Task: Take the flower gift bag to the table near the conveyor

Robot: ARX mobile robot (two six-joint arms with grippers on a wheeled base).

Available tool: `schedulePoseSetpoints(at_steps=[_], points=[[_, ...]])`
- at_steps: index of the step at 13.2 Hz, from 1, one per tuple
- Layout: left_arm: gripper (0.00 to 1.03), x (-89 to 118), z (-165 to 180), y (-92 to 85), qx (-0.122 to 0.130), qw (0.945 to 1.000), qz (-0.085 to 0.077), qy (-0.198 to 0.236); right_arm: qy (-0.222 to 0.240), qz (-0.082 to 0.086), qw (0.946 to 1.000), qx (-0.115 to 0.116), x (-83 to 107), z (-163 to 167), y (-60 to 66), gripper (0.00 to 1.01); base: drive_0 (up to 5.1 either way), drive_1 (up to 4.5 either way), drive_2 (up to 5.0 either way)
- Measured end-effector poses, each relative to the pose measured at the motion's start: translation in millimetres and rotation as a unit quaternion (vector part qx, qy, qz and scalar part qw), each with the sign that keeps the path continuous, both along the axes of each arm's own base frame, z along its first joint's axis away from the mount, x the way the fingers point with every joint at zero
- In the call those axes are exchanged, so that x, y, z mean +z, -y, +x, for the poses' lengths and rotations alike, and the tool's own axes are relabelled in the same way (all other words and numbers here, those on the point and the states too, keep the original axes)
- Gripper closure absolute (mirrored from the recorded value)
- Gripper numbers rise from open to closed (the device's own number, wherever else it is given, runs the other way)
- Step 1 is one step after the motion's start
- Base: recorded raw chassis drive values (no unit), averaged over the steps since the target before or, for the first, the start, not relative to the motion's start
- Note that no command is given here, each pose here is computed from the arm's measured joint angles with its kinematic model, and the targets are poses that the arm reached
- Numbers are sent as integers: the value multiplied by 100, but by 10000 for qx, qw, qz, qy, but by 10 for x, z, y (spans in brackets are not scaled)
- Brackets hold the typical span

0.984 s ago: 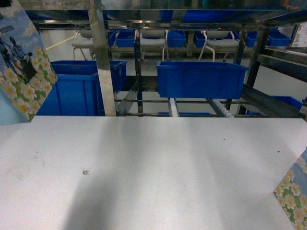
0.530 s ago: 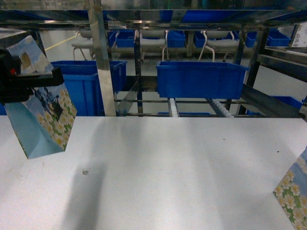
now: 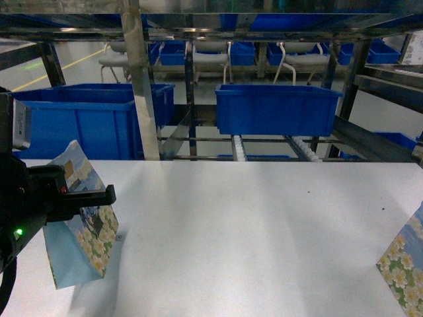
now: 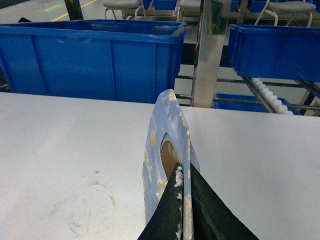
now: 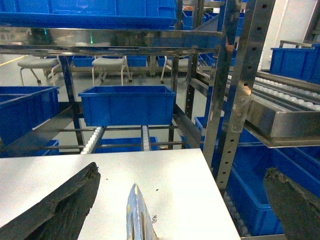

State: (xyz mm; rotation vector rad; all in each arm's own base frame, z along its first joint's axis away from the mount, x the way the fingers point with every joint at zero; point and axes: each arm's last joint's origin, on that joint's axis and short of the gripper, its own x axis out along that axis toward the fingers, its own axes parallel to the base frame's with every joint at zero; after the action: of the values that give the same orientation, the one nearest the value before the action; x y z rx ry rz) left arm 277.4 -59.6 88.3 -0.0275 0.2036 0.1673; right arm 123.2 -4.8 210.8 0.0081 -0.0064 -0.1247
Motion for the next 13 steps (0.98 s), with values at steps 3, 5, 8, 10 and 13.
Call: schedulePoseSetpoints(at_steps=[3,5,8,10,13], points=[[101,-88,11,-42,-7,9999,-35,-123,2,0,10000,0,1,0,0,3,0,0,0],[101,-131,16,-43,-41,9998,-34,-183,0,0,10000,0,1,0,0,3,0,0,0],[101,-218,-29,-21,-173,9992,-89,-350,-2,0,10000,0,0,0,0,3,0,0,0],[101,-240,-103,-6,-264,9986,-71,-449,2,0,10000,0,1,0,0,3,0,0,0],[87,-148,-173,-14,-571,9973,-173,-419,-2,0,10000,0,0,0,0,3,0,0,0]])
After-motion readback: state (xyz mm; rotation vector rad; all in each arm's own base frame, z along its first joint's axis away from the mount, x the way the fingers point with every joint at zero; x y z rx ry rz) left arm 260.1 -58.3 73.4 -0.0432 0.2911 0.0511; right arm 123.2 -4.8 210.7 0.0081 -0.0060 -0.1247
